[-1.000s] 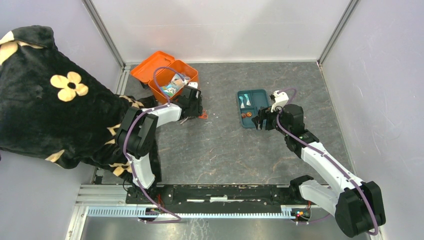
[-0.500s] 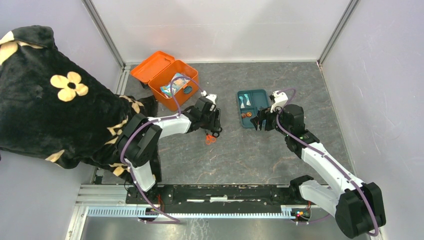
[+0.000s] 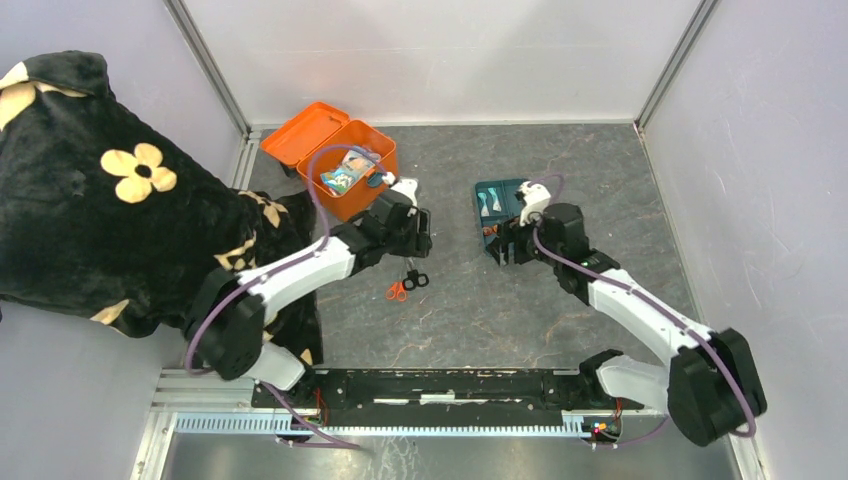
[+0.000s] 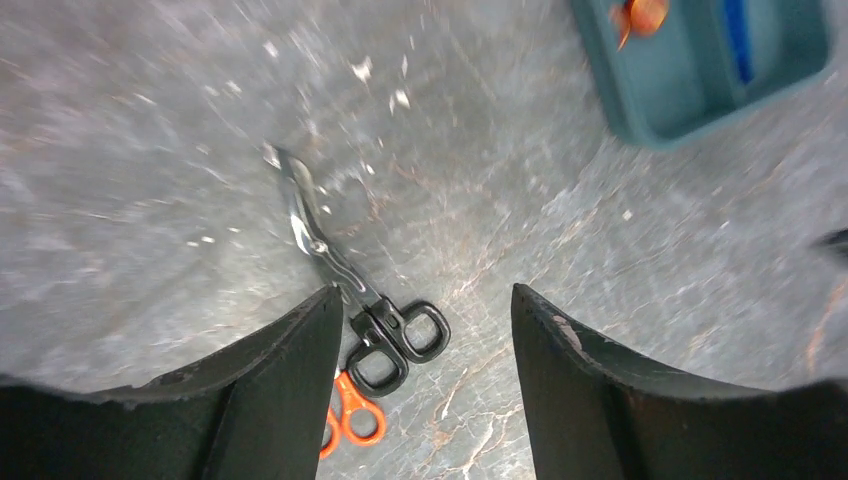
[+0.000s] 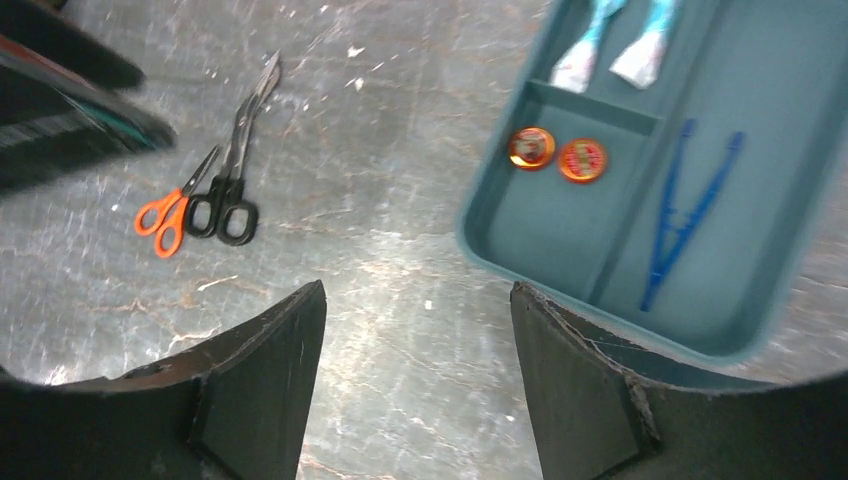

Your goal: Organize the medicine kit

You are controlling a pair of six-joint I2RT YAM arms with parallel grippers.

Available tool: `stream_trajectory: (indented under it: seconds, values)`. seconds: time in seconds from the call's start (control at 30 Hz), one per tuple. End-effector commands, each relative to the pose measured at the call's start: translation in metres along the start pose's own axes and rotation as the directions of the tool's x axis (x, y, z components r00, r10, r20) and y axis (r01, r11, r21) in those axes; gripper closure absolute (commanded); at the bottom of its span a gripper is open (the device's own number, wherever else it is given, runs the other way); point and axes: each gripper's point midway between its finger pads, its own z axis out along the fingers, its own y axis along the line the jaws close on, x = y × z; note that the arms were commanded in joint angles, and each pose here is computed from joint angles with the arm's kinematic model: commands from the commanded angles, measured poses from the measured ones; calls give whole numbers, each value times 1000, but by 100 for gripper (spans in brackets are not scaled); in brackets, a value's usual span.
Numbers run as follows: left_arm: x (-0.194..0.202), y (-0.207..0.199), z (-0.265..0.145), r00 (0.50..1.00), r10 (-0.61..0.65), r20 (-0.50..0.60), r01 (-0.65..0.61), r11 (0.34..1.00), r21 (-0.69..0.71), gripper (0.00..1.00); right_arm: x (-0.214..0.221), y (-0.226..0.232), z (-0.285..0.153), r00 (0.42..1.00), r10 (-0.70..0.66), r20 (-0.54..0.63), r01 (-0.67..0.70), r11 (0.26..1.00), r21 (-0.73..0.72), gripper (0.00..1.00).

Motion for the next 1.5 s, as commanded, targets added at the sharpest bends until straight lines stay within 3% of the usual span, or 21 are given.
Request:
stream_trajectory:
  seconds: [0.0, 0.13, 0.33, 0.6, 1.47]
  values:
    - [-67, 12, -60, 968, -57, 246, 84, 991, -101, 30, -11, 29, 22, 999, -20, -29, 19, 999, -29, 27]
    - [-78, 35, -95, 943, -70, 326, 139, 972, -191, 24, -8, 62, 54, 994, -20, -107, 17, 999, -33, 31]
    - [-76, 76, -134, 939, -7, 344, 150, 907, -393, 15, -4, 107, 105, 981, 73, -179, -78, 997, -20, 34]
    - [-88, 99, -192, 840, -24, 542, 277, 878, -390, 9, 19, 127, 153, 956, 17, -292, 5, 997, 77, 42]
    - [-91, 94, -203, 804, -42, 593, 284, 904, -320, 7, 64, 130, 196, 879, -122, -461, 227, 957, 179, 51]
